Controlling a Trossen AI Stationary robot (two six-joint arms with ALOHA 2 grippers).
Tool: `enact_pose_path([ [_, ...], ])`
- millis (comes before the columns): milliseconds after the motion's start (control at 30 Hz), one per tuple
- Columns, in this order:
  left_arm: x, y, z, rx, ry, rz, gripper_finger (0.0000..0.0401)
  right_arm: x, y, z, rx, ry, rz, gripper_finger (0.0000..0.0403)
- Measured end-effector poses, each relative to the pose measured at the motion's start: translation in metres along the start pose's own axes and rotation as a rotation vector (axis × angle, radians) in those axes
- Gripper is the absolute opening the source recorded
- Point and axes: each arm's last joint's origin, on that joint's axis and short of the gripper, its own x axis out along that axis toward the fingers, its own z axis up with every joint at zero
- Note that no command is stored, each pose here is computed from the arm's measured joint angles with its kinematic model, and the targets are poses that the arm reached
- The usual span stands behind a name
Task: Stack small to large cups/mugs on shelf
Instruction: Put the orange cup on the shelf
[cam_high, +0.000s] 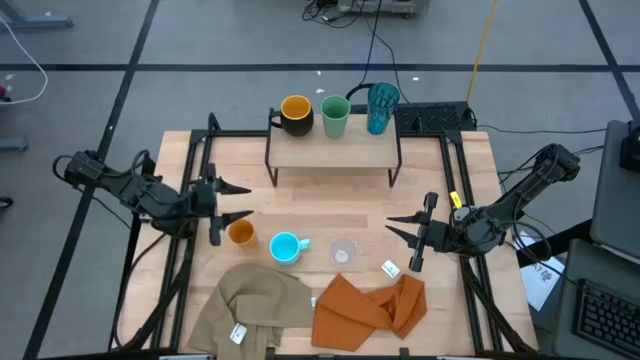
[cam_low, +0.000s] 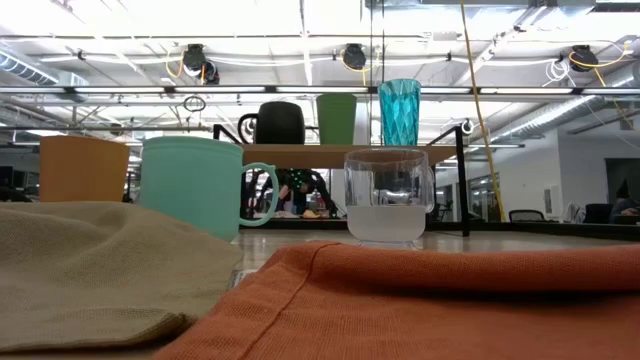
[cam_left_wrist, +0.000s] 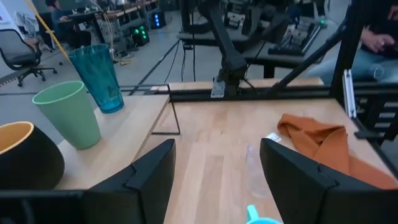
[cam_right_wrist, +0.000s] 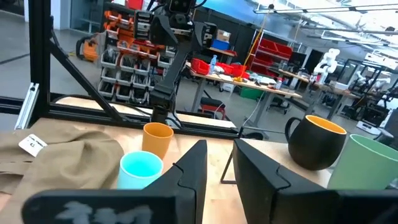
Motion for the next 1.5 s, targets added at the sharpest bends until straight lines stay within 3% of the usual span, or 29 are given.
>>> enact_pose_path([
  [200,0.000,0.000,0.009,-0.033,-0.082,0.008,0.0234,0.000,0.000,0.000,-0.029,0.000,0.000,0.0070],
  [600,0.000,0.001,0.009,-0.052,-0.080,0.032,0.0234,0.000,-0.001,0.002,-0.090,-0.013,-0.004,0.0070],
  [1000,0.000,0.002,0.010,0.007,-0.087,0.071,0.0234,0.000,0.000,0.002,-0.206,-0.012,-0.004,0.0070],
  [1100,0.000,0.003,0.013,0.070,-0.111,0.105,0.0234,0.000,0.000,0.002,-0.219,-0.012,-0.005,0.0070],
  [1233,0.000,0.005,0.016,0.046,-0.131,0.120,0.0234,0.000,0.000,0.002,-0.221,-0.011,-0.004,0.0070],
  [1500,0.010,0.008,0.009,0.036,-0.061,0.161,0.0232,0.000,0.000,0.002,-0.221,-0.011,-0.004,0.0070],
])
